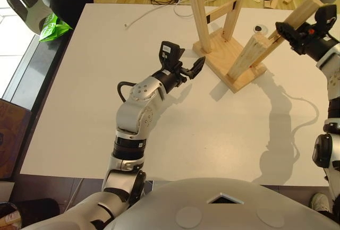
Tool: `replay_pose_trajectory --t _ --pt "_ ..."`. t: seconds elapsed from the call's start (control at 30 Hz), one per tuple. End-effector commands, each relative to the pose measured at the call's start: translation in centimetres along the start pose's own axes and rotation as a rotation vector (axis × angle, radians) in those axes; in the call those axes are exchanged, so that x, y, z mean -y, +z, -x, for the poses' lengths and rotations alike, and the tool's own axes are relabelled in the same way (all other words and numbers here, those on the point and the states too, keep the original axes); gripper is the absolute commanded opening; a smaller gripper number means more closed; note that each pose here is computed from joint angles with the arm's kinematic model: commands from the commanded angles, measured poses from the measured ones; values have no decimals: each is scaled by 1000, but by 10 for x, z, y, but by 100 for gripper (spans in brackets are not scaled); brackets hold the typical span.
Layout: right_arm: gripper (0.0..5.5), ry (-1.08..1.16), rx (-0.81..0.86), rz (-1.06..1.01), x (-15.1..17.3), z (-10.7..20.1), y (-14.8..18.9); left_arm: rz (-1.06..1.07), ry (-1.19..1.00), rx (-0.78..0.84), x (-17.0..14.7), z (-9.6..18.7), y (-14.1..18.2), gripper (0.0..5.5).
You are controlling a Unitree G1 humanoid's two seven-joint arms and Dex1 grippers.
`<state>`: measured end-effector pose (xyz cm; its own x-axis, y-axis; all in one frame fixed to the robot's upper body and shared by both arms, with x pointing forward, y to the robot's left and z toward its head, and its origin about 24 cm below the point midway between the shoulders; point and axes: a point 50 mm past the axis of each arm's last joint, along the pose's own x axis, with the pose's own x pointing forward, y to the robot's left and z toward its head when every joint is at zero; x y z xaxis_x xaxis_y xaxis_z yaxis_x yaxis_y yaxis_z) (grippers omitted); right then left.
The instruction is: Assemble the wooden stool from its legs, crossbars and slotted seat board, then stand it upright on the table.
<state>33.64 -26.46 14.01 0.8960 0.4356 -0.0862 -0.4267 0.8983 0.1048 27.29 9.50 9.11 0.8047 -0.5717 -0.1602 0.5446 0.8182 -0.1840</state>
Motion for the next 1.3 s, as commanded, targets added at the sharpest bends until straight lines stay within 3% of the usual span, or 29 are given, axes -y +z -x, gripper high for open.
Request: replay_pose_trajectory --t 0.03,0.23,0.43,0.53,0.67,0.73,0.8,0.9,1.0,1.07,1.2,1.3 --pt "250 -2 203 -6 -12 5 42 -13 5 -3 -2 -1 0 397" --pt "250 -63 310 57 -21 8 75 -15 -5 2 -1 -2 2 397" --pt "250 38 489 123 -59 7 127 -26 -6 6 -4 -1 5 397" --pt "189 130 517 88 -88 8 130 -29 -12 -2 -3 0 4 397" --pt "112 248 127 -34 -111 13 35 -33 -11 -8 -4 2 6 397" --pt "76 174 -139 -131 -95 21 -39 -39 -13 -3 -2 2 8 397" --pt "34 106 -329 -201 -87 27 -89 -42 -16 4 0 1 12 397" --pt "5 110 -498 -231 -97 24 -120 -44 -13 5 -2 -1 13 397" --pt "5 198 -389 -205 -110 15 -100 -37 -6 5 -2 -1 11 397" --pt "5 230 -230 -203 -110 12 -76 -33 -6 2 -2 -1 9 397" --pt "5 281 115 -239 -108 9 -10 -33 -10 -7 -2 -2 6 397" --pt "5 321 259 -218 -111 12 31 -35 -15 -15 -3 -2 4 397"
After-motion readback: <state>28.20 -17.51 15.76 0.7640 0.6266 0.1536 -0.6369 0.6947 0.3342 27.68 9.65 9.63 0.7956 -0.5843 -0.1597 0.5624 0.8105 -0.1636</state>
